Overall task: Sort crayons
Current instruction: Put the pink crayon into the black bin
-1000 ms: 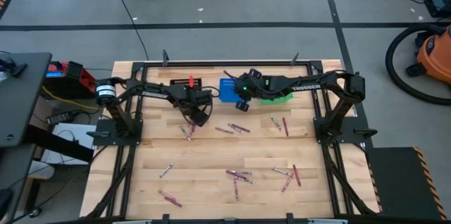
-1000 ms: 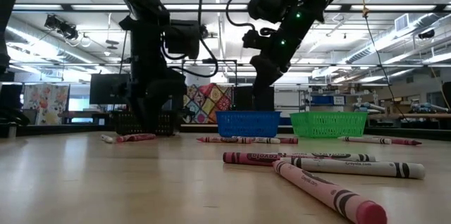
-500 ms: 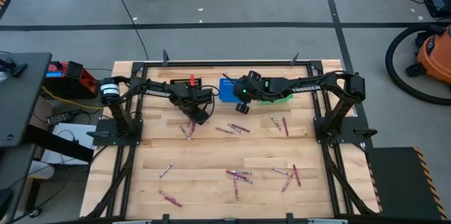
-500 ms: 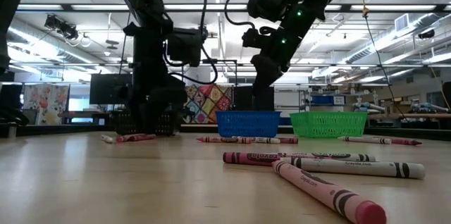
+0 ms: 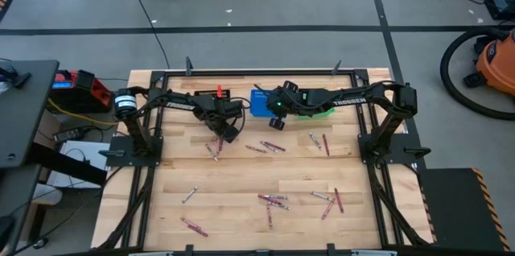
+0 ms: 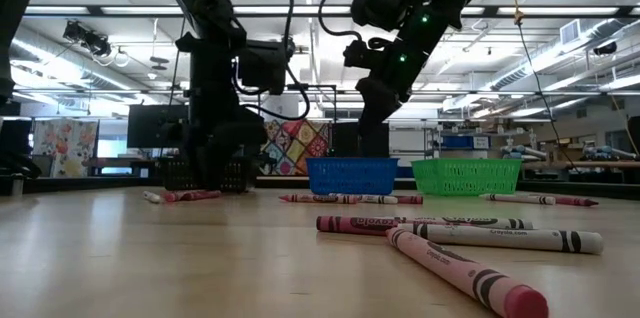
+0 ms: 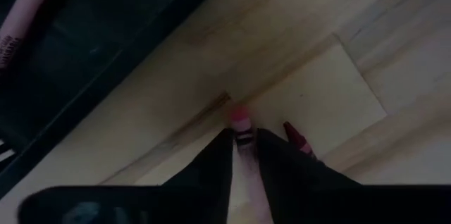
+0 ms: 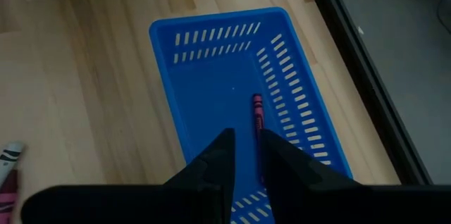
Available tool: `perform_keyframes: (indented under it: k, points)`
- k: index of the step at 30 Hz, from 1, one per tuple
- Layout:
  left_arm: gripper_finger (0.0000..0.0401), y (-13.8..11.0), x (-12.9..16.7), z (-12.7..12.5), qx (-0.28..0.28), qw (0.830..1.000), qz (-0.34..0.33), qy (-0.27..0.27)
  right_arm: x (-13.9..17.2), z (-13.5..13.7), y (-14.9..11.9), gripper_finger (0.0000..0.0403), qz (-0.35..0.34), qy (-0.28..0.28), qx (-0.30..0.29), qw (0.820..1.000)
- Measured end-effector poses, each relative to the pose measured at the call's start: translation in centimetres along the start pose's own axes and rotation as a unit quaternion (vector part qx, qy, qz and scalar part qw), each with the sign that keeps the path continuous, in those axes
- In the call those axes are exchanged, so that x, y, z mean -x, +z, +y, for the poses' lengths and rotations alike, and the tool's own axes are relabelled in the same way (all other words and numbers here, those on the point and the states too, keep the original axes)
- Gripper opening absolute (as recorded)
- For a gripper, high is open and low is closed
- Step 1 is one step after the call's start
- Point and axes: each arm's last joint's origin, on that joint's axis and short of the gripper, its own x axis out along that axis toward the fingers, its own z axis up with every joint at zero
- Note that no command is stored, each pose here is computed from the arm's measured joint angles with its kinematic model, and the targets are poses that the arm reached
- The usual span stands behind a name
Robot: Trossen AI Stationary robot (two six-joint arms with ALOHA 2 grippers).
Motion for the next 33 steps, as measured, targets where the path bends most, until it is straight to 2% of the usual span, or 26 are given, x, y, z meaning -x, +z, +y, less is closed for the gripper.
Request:
perform_keyframes:
  k: [7, 23, 33]
  points:
    - [0.0024, 0.0, 0.0, 0.0, -0.017, 1.000, -0.004, 0.000, 0.0, 0.0, 0.1, 0.0075, -0.003, 0.000, -0.001, 1.000]
    - [0.0025, 0.6, 2.0, -1.1, -0.112, 0.994, 0.001, 0.015, 0.0, 0.0, 0.1, 0.0075, -0.003, 0.000, -0.001, 1.000]
    - [0.0025, 0.4, 3.5, -1.2, -0.168, 0.984, 0.024, 0.052, 0.0, 0.0, 0.1, 0.0075, -0.003, 0.000, -0.010, 1.000]
